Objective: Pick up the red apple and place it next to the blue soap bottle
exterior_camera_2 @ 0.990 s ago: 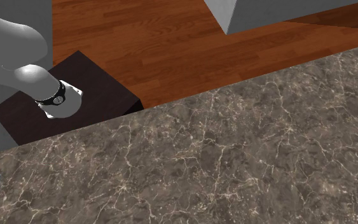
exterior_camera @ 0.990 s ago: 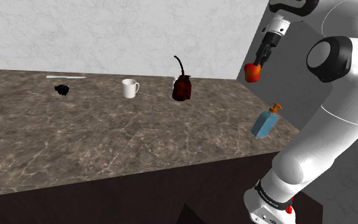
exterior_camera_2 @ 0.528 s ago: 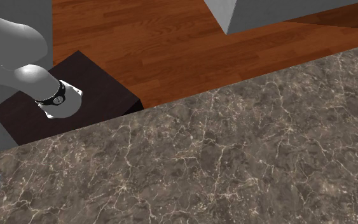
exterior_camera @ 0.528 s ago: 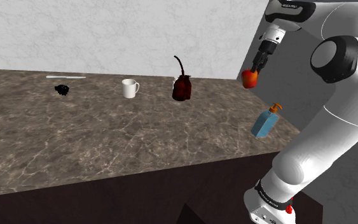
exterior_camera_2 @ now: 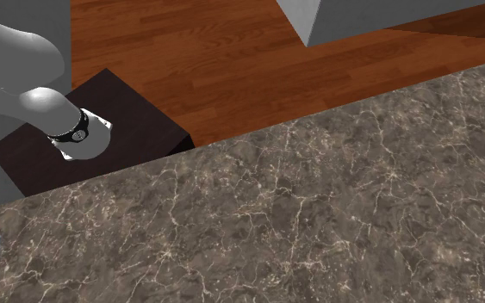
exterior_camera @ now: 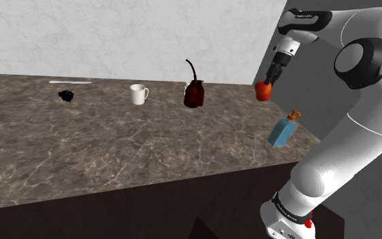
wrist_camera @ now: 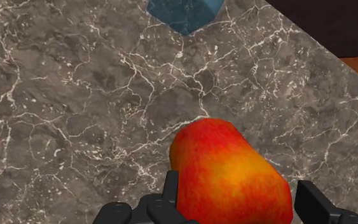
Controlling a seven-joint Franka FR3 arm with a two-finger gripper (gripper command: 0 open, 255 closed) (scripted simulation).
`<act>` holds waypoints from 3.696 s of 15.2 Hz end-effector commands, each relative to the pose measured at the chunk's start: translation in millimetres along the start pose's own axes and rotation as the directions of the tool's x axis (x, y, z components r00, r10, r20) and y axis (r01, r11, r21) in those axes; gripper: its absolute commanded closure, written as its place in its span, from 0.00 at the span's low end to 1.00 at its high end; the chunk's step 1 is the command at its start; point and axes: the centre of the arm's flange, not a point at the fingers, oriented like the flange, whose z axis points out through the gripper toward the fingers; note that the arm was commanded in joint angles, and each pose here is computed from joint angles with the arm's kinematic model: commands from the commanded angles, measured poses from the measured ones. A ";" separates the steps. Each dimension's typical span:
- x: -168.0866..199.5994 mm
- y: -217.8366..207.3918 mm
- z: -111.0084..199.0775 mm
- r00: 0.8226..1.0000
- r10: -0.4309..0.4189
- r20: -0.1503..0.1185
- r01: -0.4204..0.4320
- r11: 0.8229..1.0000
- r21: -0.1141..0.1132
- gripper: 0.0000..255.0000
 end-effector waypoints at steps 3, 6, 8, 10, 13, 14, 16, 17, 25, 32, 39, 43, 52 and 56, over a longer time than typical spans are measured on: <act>1.6 4.5 20.5 1.000 0.000 0.000 0.000 1.000 0.000 1.00; 2.4 9.0 35.6 1.000 0.000 0.000 0.000 1.000 0.000 1.00; 3.0 12.0 45.7 1.000 0.000 0.000 0.000 1.000 0.000 1.00; 3.5 15.1 55.8 1.000 0.000 0.000 0.000 1.000 0.000 1.00; 4.4 19.6 71.0 1.000 0.000 0.000 0.000 1.000 0.000 1.00; 4.7 21.1 76.1 1.000 0.000 0.000 0.000 1.000 0.000 1.00; 5.2 24.2 86.2 1.000 0.000 0.000 0.000 1.000 0.000 1.00; 5.5 25.7 91.2 1.000 0.000 0.000 0.000 1.000 0.000 1.00; 7.7 37.8 131.6 1.000 0.000 0.000 0.000 1.000 0.000 1.00; 9.6 48.4 167.0 1.000 0.000 0.000 0.000 1.000 0.000 1.00; 10.4 52.3 180.0 1.000 0.000 0.000 0.000 1.000 0.000 1.00; 10.4 52.3 180.0 1.000 0.000 0.000 0.000 1.000 0.000 0.00; 10.3 52.3 130.0 1.000 0.000 0.000 0.000 1.000 0.000 0.00; 10.3 52.3 130.0 1.000 0.000 0.000 0.000 1.000 0.000 0.00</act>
